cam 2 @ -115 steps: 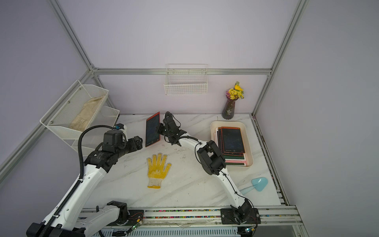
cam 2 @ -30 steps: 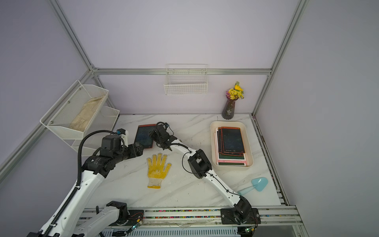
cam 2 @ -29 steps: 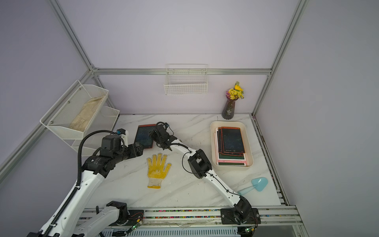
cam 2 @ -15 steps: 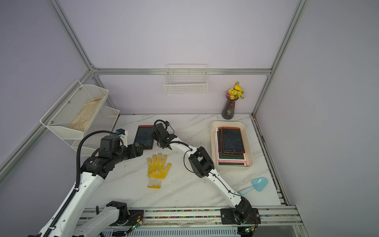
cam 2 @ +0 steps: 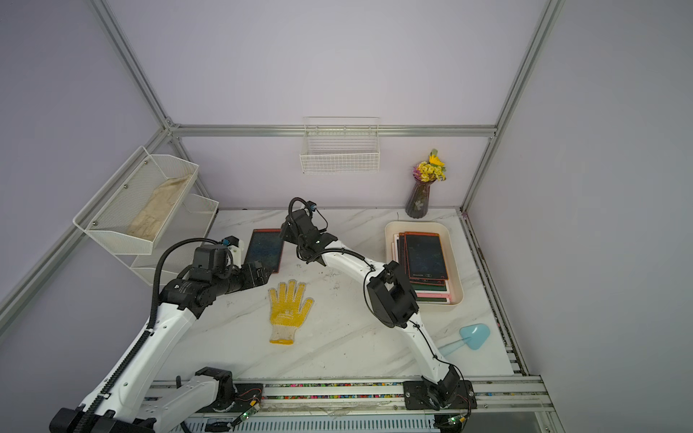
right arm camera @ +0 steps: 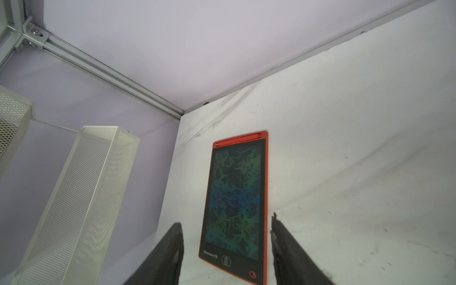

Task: Take out the writing tablet from the storage box
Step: Place the writing tablet at the center of the board, then pick up the writing tablet from the storage box.

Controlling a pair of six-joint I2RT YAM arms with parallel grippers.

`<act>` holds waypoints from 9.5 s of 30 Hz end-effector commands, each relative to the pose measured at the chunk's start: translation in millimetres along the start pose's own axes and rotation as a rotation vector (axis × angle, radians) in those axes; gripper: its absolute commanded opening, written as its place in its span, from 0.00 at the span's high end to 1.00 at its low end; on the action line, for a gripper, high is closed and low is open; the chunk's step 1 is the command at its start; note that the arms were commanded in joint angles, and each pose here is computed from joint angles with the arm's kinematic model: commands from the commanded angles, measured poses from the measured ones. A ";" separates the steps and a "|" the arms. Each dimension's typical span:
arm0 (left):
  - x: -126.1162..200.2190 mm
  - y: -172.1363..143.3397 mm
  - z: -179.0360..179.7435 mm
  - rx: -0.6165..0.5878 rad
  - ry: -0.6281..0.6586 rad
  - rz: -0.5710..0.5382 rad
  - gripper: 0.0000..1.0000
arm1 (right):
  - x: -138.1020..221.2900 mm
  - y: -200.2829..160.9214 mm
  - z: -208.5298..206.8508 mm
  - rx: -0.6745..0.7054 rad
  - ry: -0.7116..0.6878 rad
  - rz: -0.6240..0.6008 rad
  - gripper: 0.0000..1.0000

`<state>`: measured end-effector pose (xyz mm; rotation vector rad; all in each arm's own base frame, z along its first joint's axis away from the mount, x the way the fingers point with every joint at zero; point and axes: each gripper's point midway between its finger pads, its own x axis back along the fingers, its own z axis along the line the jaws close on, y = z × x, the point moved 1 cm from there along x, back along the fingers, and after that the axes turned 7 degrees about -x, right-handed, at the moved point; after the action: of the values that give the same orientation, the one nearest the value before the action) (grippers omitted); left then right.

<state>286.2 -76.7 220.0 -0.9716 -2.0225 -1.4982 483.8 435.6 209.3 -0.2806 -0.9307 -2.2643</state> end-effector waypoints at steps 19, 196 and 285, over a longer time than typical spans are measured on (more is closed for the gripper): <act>-98.2 21.5 -202.4 -0.284 -0.175 0.094 0.11 | 245.6 191.4 -174.4 0.052 -0.204 -0.324 0.40; -268.5 -36.8 -375.2 -0.359 -0.443 0.203 0.24 | 227.7 159.7 -440.9 -0.102 -0.600 -0.065 0.25; -268.6 -59.1 -387.1 -0.341 -0.511 0.255 0.25 | 191.4 79.1 -348.8 -0.139 -0.054 0.258 0.41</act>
<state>397.6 -495.9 63.6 -1.7389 -1.7109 -1.5685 430.0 2.0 76.7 -0.6799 -0.9336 -2.2267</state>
